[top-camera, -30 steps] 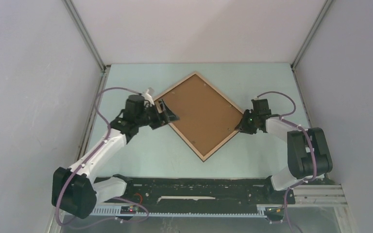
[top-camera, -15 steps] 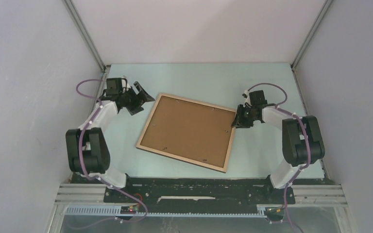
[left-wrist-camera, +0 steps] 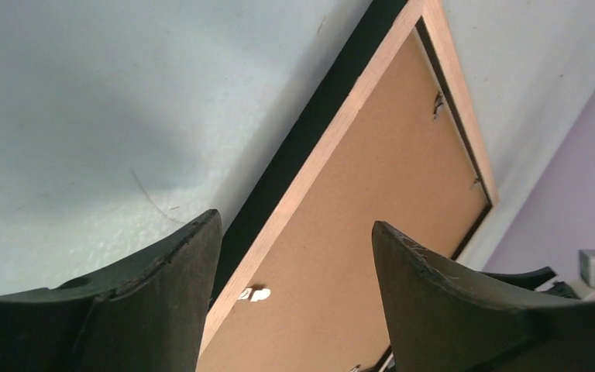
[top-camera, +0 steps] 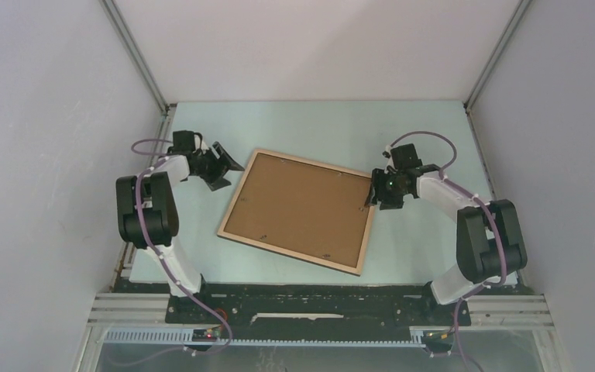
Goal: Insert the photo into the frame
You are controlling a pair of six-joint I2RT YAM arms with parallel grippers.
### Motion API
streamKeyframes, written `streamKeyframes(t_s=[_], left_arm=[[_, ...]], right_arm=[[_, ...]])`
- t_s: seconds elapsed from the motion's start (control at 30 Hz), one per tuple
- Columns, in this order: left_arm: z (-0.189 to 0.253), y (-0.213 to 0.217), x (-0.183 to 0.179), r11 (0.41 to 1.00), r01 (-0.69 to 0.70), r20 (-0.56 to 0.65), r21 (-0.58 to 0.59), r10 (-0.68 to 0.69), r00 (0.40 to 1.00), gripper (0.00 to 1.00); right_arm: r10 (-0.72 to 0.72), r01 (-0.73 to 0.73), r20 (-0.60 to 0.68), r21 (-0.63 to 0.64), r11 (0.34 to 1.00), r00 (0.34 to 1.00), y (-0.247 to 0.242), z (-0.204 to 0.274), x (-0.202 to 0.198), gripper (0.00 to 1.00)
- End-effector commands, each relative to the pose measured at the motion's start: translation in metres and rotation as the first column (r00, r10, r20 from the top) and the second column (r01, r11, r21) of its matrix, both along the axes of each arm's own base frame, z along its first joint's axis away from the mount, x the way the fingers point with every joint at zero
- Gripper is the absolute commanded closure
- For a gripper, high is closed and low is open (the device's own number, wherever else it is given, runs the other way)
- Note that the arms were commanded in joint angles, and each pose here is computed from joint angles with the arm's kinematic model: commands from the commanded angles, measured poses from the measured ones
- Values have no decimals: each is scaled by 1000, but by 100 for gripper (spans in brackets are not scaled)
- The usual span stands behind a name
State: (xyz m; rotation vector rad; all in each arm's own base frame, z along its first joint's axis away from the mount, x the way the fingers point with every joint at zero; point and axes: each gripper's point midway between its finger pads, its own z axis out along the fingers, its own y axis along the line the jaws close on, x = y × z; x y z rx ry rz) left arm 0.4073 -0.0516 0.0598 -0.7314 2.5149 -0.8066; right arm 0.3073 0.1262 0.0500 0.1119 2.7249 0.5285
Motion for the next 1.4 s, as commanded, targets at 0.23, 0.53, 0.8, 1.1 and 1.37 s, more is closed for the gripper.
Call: streamKeyframes(t_s=[0.23, 0.53, 0.8, 1.1, 1.37], left_arm=[[-16, -24, -1, 978, -35, -41, -208, 27, 999, 27], [-12, -25, 1, 977, -38, -32, -210, 32, 999, 28], [-10, -24, 1, 977, -41, -29, -209, 35, 999, 27], [-8, -24, 2, 976, -42, -24, -214, 38, 999, 28], [-8, -25, 1, 975, -43, -25, -218, 38, 999, 28]], right_arm=[[13, -13, 3, -120, 993, 1000, 5, -8, 4, 40], [62, -63, -10, -146, 987, 998, 9, -17, 8, 37], [60, -63, -21, -194, 979, 998, 13, -23, 13, 37], [14, -20, -35, -192, 981, 999, 17, -28, 19, 48], [-69, 54, -77, -187, 981, 995, 18, -34, 15, 93]])
